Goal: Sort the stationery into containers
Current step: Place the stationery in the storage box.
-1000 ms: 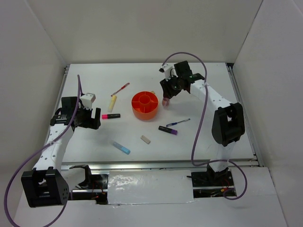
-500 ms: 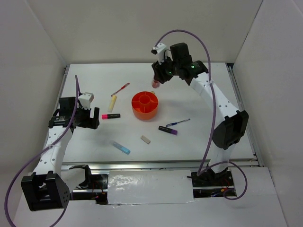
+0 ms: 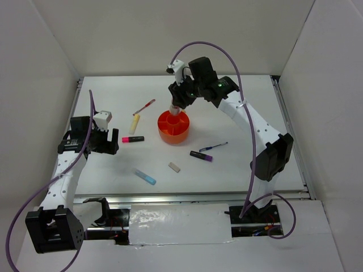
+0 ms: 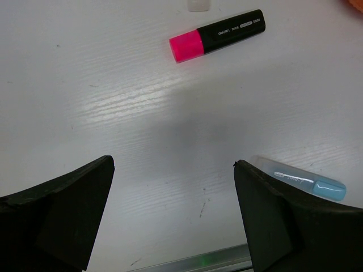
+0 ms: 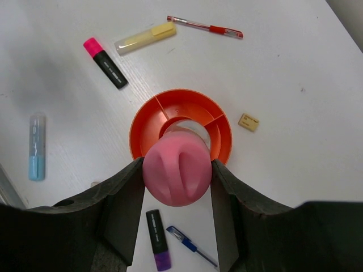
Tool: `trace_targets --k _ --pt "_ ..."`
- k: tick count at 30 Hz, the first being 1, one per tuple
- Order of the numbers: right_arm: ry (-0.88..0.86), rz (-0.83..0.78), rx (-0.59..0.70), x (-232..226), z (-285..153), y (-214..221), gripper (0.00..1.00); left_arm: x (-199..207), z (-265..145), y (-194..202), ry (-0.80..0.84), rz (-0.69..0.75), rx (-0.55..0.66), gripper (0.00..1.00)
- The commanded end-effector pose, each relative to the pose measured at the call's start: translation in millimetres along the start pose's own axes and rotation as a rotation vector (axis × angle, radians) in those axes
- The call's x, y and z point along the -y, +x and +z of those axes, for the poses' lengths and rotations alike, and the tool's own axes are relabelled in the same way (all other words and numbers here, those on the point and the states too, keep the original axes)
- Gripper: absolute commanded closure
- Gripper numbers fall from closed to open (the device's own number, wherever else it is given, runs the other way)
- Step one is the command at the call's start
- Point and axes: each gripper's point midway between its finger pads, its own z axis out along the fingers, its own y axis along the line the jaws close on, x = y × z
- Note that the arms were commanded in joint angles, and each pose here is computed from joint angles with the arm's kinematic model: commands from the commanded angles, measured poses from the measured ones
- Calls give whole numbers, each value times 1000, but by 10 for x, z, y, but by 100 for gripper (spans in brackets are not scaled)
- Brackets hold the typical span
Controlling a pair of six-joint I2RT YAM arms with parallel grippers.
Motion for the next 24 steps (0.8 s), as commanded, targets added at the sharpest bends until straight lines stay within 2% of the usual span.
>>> trace_targets --k 1,24 --pt "-12 2 42 -66 -15 -142 100 1 -61 -146 8 20 50 1" --pt "-80 47 -73 -137 428 302 99 -24 -50 -124 5 10 40 1"
